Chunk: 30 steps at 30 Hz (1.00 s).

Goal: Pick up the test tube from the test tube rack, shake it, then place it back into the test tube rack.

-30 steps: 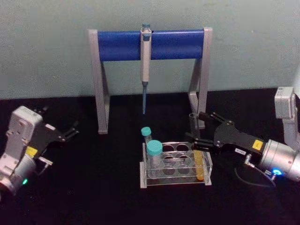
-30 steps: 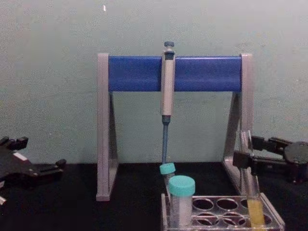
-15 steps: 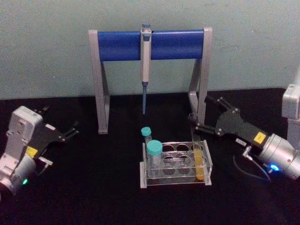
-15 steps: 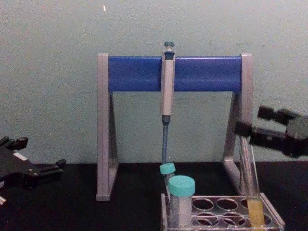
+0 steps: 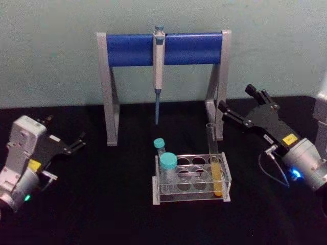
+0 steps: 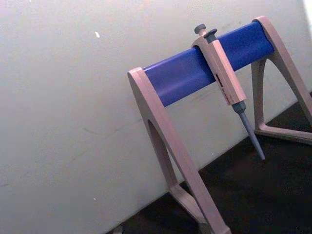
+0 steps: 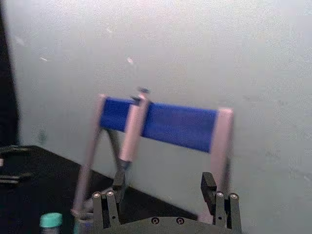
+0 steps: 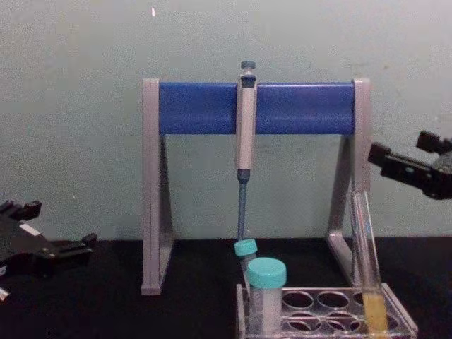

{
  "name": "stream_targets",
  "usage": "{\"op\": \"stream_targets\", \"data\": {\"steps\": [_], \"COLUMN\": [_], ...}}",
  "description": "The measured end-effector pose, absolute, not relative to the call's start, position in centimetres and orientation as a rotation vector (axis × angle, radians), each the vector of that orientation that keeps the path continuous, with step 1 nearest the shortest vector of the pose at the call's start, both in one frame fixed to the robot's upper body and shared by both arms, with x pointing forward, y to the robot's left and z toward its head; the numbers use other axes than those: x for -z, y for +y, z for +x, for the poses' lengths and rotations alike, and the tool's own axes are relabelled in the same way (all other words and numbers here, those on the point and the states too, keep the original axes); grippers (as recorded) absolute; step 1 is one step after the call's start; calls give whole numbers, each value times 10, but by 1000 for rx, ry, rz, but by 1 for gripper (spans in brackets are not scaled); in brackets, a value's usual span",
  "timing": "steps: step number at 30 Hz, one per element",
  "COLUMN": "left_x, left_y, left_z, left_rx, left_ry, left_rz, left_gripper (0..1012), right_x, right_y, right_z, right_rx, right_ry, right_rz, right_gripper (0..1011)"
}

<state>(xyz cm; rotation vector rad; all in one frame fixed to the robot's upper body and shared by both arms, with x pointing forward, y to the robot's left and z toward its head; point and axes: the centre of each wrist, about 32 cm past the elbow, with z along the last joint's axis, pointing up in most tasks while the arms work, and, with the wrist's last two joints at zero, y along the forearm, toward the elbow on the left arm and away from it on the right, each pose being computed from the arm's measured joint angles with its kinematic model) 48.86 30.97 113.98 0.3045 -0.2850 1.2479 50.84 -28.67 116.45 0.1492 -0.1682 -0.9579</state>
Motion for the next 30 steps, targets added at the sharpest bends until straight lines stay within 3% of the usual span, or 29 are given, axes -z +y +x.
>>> {"op": "stream_targets", "data": {"steps": [14,30], "left_x": [-1140,-1140], "left_y": [310,310], "left_z": [489,489], "left_rx": [-1248,-1248], "left_ry": [-285,-285], "left_rz": [304,304], "left_gripper": [1001,1001], "right_x": [-1163,-1160], "right_y": [-263,-253], "right_z": [507,510], "right_rx": [1163,1201], "right_ry": [-31,22], "right_rz": [-21,-165], "right_gripper": [1000,1000]}}
